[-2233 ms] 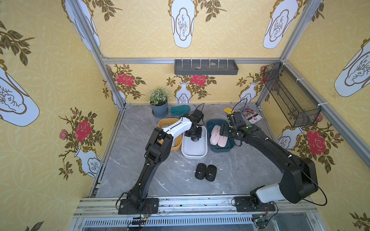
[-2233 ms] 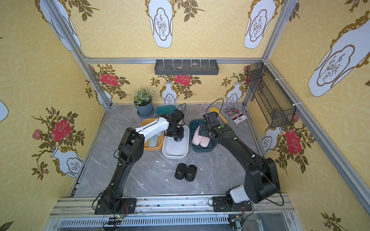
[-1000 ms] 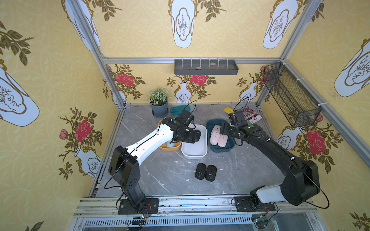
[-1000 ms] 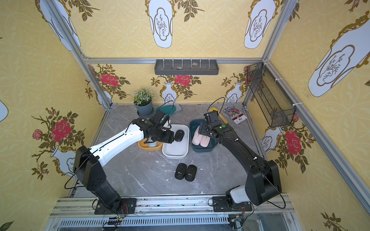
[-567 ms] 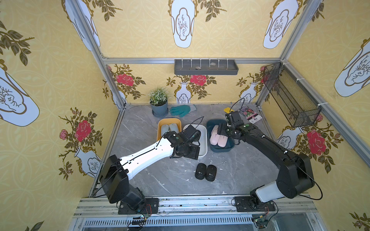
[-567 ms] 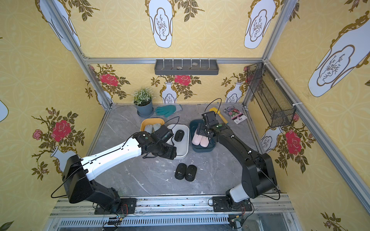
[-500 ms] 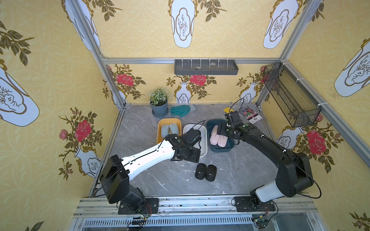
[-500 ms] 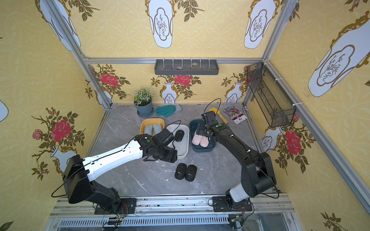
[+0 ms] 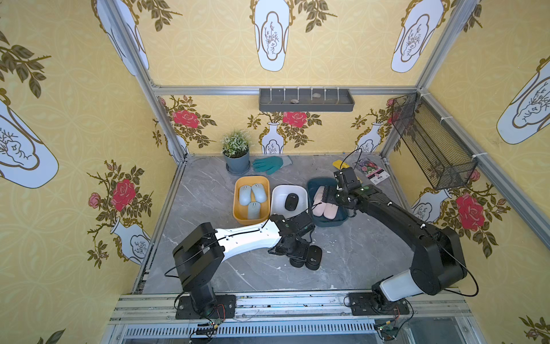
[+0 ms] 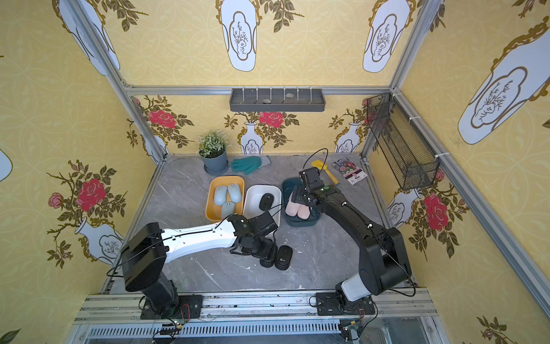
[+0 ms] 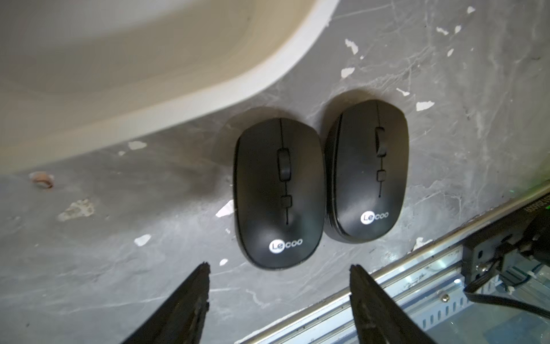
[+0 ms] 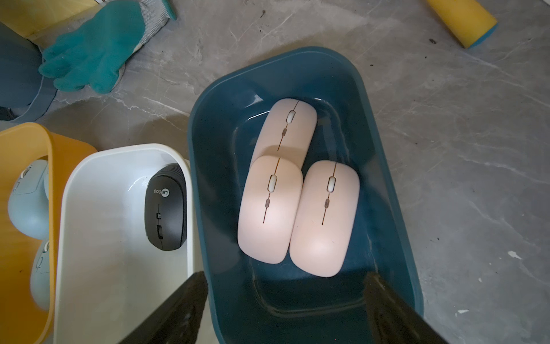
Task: Place the mice by color into the storage box
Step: Pick up the mouse from the center of the board.
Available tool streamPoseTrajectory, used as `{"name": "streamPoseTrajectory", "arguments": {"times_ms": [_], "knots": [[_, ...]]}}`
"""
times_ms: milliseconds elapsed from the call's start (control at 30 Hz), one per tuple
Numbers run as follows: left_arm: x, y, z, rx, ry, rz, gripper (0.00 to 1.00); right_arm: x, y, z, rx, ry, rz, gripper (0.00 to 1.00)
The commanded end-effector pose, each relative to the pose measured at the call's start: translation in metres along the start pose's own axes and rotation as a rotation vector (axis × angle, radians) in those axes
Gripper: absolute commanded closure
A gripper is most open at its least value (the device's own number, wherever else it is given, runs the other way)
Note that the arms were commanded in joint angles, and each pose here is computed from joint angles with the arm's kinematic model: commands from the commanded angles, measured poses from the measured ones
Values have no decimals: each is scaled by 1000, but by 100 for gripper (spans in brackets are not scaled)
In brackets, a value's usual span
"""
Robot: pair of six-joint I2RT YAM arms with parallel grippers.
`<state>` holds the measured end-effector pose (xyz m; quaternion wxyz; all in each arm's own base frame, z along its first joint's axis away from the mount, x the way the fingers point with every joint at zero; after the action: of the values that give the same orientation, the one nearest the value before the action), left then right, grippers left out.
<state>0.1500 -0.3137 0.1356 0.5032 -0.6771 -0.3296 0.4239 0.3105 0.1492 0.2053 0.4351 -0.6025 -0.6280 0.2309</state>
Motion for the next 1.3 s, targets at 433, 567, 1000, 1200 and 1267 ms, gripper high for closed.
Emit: {"name": "streamPoseTrajectory", "arguments": {"times_ms": [433,567,1000,1200,1267], "knots": [[-1,34,-6,60,-7,-50,26,-9,-8,7,-25,11,6,15],[4,39,-7,69,-16,-77,27,-10,-7,8,-23,14,10,15],[18,41,-5,79,-58,-107,29,-11,-8,9,-25,17,10,15],[18,45,-12,77,-35,-130,29,-11,-8,9,-24,13,14,15],[18,48,-13,81,-32,-133,29,-12,-8,9,-25,13,16,15]]}}
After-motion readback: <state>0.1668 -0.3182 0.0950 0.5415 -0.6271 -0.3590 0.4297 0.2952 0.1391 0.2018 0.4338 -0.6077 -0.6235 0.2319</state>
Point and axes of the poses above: each gripper's point midway between its finger pads, its own y axis out along the fingers, its own x axis along the line the jaws close on, z = x × y, the point moved 8 cm from there along -y, back along the fingers, and after that the axes turned 5 degrees about y, right-handed, at the moved point
